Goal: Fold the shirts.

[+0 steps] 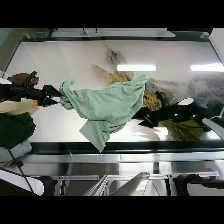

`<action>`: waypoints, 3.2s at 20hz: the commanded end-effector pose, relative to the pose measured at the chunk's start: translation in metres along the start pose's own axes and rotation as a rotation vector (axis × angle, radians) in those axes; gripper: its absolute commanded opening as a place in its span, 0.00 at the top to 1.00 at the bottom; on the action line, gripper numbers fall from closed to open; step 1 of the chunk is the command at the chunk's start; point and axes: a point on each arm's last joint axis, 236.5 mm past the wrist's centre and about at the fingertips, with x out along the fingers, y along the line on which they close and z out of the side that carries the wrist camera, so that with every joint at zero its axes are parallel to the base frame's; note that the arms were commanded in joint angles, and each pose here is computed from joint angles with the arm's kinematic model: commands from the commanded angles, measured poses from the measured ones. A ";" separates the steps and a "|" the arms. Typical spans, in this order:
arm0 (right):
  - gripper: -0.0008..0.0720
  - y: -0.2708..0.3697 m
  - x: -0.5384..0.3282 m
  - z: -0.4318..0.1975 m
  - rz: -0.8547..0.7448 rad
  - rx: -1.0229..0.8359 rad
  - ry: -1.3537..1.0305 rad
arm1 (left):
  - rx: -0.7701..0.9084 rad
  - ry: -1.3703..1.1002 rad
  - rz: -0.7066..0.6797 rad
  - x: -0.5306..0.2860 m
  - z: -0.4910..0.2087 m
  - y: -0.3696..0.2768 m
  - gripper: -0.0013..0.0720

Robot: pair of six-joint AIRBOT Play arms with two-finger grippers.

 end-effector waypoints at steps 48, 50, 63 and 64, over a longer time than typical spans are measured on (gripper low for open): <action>0.16 0.068 -0.188 0.265 0.256 -0.358 -0.633 | 0.078 -0.072 -0.293 -0.004 0.054 -0.086 0.52; 0.34 0.064 -0.236 0.250 0.238 -0.409 -0.635 | 0.005 -0.006 -0.291 -0.034 0.046 -0.081 0.52; 0.36 -0.159 -0.183 0.132 -0.091 0.045 -0.088 | -0.219 0.363 0.114 0.027 -0.200 -0.042 0.52; 0.36 -0.156 -0.176 0.133 -0.078 0.045 -0.082 | -0.229 0.360 0.117 0.028 -0.209 -0.041 0.52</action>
